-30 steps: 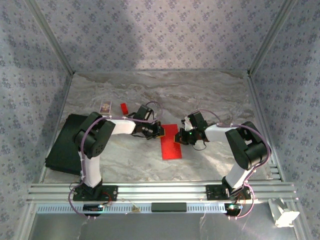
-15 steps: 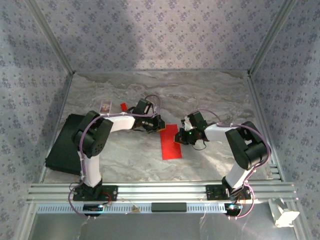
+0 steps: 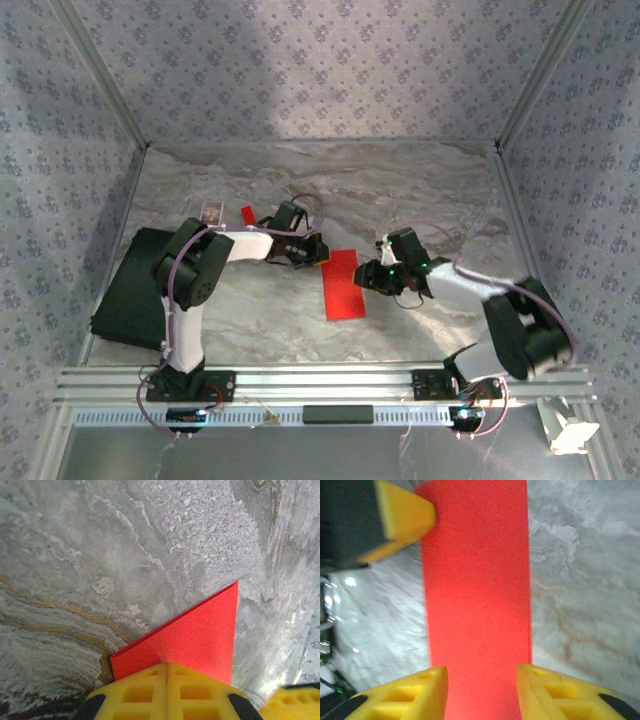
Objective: Fold a paper plane with a square sheet of paper (pick it up from the middle)
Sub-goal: First fold the square sheet of paper in half at the center of the table.
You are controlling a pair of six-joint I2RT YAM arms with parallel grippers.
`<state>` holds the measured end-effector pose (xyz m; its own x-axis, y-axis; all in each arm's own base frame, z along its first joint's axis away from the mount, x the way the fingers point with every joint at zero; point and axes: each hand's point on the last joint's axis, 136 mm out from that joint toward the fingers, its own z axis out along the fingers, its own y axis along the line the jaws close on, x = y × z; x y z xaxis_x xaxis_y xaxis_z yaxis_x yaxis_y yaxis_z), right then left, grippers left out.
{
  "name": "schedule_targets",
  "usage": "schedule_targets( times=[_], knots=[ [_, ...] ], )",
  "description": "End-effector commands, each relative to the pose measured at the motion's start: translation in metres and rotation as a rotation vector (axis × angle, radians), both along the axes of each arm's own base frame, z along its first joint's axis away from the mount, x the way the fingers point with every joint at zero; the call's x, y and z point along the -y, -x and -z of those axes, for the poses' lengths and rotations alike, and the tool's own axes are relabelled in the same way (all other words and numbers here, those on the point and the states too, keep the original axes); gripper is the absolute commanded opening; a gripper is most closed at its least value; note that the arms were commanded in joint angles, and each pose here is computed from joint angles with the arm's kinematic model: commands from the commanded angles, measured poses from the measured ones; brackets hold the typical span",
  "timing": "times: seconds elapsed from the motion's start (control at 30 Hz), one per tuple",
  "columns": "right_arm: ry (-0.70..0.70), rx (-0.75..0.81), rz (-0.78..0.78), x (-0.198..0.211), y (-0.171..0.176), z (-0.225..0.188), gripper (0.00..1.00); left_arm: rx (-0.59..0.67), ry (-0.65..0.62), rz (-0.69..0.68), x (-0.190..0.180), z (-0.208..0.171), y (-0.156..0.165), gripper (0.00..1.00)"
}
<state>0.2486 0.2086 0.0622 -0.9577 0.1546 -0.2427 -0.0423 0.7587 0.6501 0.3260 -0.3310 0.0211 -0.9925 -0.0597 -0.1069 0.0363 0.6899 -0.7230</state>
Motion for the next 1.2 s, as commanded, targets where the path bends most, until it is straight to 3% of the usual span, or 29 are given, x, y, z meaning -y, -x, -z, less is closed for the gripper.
schedule_targets(
  times=[0.0,0.33,0.47,0.7,0.87,1.17],
  knots=[
    [0.068,-0.048,0.092,0.023,0.015,0.003,0.53,-0.057,-0.091,-0.015,-0.019,0.029,0.014,0.02],
    [0.002,-0.242,-0.003,-0.001,0.064,0.026,0.52,-0.076,-0.088,-0.021,-0.02,0.03,0.018,0.02],
    [0.055,-0.274,0.01,0.004,0.076,0.038,0.51,-0.082,-0.09,-0.022,-0.02,0.032,0.018,0.01],
    [0.042,-0.288,0.009,0.001,0.084,0.04,0.49,-0.083,-0.088,-0.017,-0.02,0.031,0.019,0.01],
    [0.028,-0.273,-0.005,-0.004,0.085,0.036,0.4,-0.084,-0.089,-0.016,-0.02,0.032,0.019,0.0],
    [0.063,-0.271,0.03,0.001,0.08,0.043,0.4,-0.089,-0.083,-0.013,-0.02,0.033,0.02,0.0]
  ],
)
